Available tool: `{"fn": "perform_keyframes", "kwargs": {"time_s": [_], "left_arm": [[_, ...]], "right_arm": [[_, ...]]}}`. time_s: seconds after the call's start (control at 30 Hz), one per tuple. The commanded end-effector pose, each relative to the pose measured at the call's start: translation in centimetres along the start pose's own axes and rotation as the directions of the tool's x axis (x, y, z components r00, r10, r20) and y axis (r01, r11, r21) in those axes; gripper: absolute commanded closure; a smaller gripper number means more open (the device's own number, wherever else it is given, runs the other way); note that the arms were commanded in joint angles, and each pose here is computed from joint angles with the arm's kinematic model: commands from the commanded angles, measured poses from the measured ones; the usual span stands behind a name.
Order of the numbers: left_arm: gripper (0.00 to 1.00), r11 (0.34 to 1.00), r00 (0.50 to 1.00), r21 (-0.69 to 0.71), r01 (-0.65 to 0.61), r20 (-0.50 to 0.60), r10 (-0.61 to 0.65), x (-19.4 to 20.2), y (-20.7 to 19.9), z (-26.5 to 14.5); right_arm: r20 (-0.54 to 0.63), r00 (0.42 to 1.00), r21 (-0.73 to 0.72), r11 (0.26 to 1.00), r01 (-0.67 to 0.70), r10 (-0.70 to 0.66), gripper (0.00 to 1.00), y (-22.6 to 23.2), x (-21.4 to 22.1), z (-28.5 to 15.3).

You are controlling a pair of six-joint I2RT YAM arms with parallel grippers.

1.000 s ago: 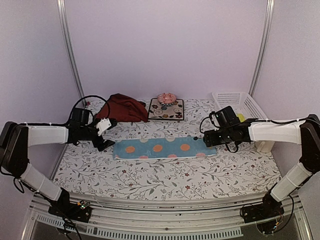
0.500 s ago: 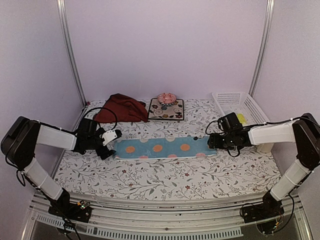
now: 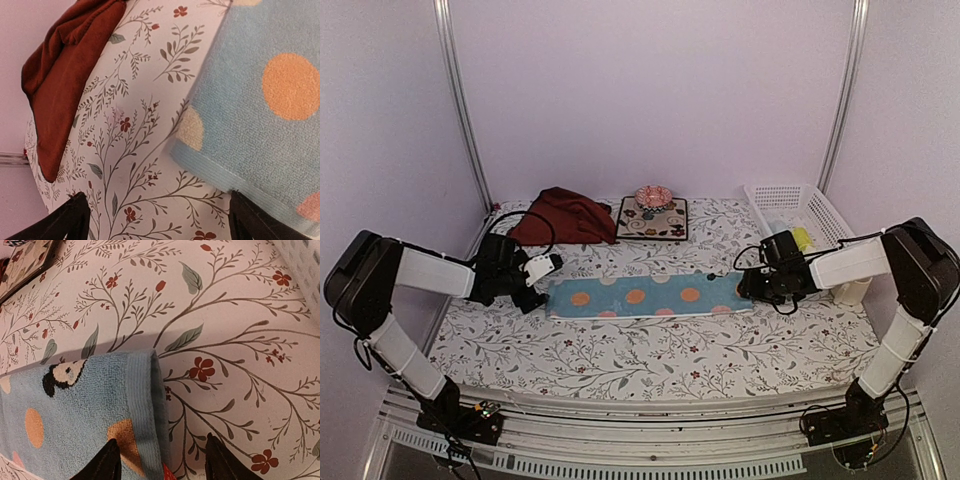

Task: Roll the towels
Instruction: Pick up the towel from the center of the board.

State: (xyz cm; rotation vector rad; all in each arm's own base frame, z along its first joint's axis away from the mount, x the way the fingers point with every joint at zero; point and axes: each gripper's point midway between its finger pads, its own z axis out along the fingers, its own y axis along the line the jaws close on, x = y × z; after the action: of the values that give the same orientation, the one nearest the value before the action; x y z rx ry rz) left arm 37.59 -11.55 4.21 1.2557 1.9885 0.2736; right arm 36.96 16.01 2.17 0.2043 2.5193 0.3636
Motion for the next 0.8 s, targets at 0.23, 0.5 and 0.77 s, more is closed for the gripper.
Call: {"fn": "perform_keyframes", "kwargs": {"time_s": [0.23,0.5,0.77], "left_arm": [[0.03,0.984,0.99,-0.109,0.139,0.036,-0.136,-1.9,3.9,0.3],[0.03,0.975,0.983,-0.129,0.184,0.022,-0.182,-1.3,4.1,0.6],[0.03,0.956,0.977,-0.222,0.194,-0.044,-0.209,-0.3,6.0,2.8]], "right_arm": [[-0.066,0.994,-0.074,0.992,-0.097,0.092,0.6,-0.2,1.1,1.7],[-0.111,0.989,-0.136,0.984,-0.112,0.097,0.67,0.7,2.2,2.0],[-0.119,0.988,-0.143,0.983,-0.113,0.096,0.71,0.8,2.3,1.8]]}}
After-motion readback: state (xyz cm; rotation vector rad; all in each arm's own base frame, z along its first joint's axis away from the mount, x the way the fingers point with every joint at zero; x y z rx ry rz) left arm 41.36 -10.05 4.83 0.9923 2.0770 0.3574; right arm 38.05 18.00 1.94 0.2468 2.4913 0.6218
